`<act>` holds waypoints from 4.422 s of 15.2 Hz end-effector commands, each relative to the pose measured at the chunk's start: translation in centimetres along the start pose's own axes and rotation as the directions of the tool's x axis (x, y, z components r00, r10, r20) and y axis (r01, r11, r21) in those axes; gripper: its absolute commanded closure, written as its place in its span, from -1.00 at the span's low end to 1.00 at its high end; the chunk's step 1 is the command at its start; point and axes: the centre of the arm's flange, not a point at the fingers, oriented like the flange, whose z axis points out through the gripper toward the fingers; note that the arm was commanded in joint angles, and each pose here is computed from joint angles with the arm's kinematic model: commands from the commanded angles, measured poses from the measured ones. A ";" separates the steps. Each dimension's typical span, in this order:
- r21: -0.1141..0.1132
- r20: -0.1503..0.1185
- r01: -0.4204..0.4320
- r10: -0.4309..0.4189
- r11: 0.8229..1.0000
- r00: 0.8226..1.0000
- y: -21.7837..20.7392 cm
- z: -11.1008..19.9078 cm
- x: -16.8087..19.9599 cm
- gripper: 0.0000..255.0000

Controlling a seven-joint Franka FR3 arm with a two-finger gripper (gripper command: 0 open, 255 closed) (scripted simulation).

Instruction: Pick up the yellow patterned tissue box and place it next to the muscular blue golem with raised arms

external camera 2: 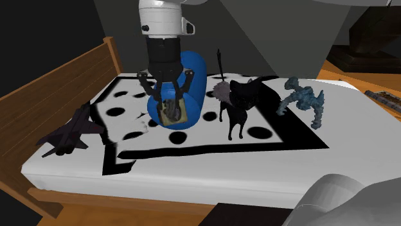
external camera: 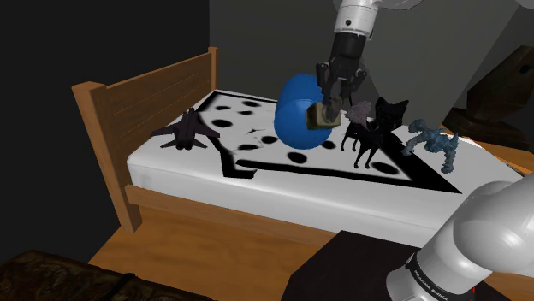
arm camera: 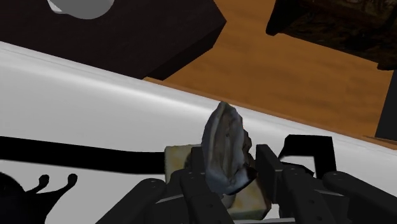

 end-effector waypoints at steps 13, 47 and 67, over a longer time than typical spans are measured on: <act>0.000 -0.001 0.001 -0.001 1.000 1.000 14.8 -2.9 10.4 1.00; 0.000 -0.001 0.001 -0.001 1.000 1.000 40.9 -2.7 29.5 1.00; 0.000 -0.001 0.001 -0.001 1.000 1.000 41.5 7.6 31.6 1.00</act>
